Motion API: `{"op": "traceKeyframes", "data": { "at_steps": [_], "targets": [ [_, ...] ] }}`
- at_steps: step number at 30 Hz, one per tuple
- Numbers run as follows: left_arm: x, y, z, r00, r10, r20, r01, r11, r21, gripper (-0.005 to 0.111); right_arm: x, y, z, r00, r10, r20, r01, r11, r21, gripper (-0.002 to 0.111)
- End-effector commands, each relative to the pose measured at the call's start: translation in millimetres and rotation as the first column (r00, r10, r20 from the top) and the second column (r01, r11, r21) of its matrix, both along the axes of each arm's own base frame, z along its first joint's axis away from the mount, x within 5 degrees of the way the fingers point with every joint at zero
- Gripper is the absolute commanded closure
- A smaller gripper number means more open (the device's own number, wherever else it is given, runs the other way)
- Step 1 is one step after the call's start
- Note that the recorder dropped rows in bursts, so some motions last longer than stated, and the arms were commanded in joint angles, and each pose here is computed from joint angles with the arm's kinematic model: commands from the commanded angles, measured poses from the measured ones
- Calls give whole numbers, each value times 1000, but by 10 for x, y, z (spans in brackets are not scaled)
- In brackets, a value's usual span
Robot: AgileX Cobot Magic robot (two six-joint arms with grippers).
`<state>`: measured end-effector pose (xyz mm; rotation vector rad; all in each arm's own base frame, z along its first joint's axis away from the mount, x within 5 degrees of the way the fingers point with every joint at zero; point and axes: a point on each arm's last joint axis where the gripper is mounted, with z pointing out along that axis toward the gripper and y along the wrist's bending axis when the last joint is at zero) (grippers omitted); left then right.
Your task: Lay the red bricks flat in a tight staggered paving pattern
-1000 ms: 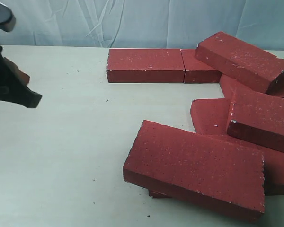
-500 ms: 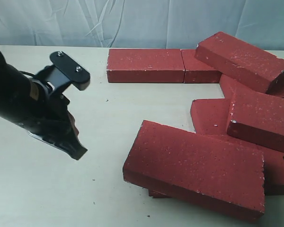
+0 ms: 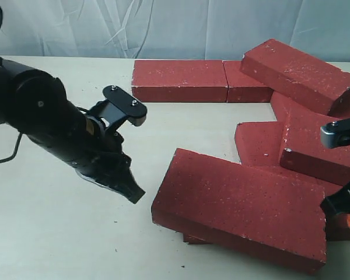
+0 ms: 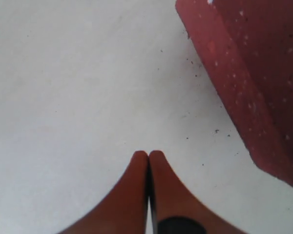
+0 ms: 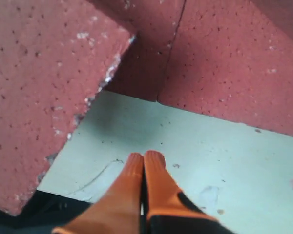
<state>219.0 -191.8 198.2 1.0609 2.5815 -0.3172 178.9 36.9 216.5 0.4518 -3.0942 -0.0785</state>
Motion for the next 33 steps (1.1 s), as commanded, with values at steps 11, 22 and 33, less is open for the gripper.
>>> {"op": "traceKeyframes", "data": {
  "at_steps": [11, 22, 33],
  "targets": [
    [126, -285, -261, 993, -46, -106, 37, 996, -83, 107, 112, 145, -222, 998, 3, -67, 5, 993, 117, 109],
    [51, -377, -198, 981, -125, -146, 94, 975, -201, 107, 212, 219, -130, 999, 23, -42, -15, 983, 182, 109],
    [73, -150, 342, 995, -45, 84, 61, 979, -197, 107, 526, 410, 433, 988, 41, 147, -91, 932, 351, 109]
  ]
}}
